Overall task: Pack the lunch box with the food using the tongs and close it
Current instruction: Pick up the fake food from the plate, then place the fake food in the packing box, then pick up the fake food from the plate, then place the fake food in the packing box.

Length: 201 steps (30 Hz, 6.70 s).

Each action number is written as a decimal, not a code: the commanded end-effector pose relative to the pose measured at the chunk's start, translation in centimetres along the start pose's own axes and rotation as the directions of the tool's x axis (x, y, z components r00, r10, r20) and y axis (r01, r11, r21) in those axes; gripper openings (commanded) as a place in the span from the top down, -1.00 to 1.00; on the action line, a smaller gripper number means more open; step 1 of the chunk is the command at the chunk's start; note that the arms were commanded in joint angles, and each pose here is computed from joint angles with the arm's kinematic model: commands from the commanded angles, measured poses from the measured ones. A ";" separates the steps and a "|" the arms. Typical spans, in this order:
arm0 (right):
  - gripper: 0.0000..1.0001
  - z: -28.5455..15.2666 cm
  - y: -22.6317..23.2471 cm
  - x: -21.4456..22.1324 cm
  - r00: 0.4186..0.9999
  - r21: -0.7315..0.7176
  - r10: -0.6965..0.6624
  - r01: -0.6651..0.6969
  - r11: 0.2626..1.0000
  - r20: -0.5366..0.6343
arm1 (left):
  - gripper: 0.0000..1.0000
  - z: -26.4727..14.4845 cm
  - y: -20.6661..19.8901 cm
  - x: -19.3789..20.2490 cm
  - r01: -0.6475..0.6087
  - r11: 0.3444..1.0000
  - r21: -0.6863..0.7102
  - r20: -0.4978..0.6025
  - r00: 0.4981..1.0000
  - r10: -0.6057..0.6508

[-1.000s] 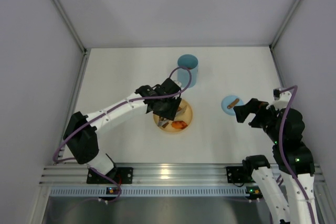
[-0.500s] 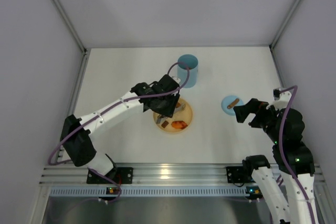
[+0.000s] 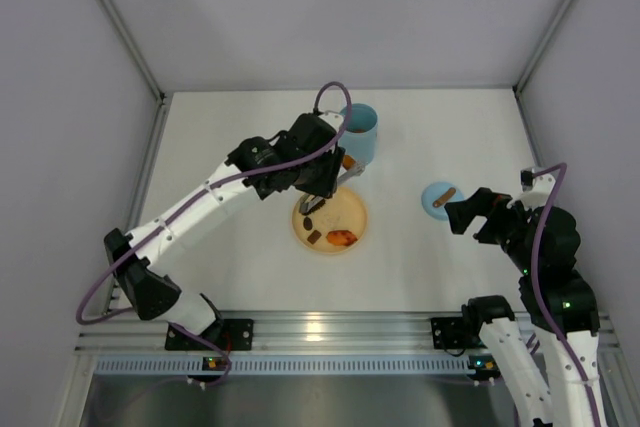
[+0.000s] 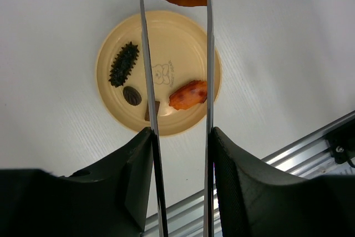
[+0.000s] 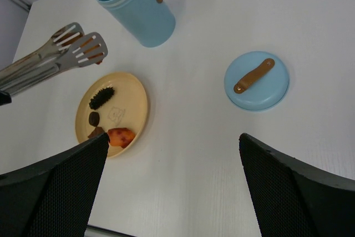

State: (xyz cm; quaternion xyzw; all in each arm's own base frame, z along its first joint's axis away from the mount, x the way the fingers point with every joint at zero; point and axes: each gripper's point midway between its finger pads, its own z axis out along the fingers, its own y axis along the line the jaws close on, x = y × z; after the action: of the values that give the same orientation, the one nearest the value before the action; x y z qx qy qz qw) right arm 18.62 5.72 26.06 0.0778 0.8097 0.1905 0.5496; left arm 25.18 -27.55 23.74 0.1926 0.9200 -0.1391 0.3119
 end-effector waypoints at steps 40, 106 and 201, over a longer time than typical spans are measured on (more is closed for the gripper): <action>-0.99 -0.7 0.1 -1.1 1.000 0.008 -0.020 0.020 1.000 0.016 | 0.08 4.8 2.7 -13.3 0.043 0.998 -0.042 0.150 0.988 -0.036; -0.99 0.3 0.1 0.5 1.000 -0.019 0.014 -0.014 1.000 -0.008 | -0.07 1.0 5.4 7.3 0.021 0.999 -0.034 -0.078 0.997 -0.024; -0.99 0.1 0.1 0.0 1.000 -0.013 0.002 -0.002 1.000 0.001 | 0.49 2.4 1.0 -14.5 0.072 0.996 -0.044 0.249 0.967 -0.059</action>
State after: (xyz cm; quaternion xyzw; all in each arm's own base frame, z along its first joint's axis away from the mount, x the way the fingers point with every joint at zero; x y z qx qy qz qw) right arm 18.55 6.25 25.21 0.0741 0.8155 0.2025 0.5371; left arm 36.05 -31.72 28.69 0.1528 0.8960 -0.1508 0.3887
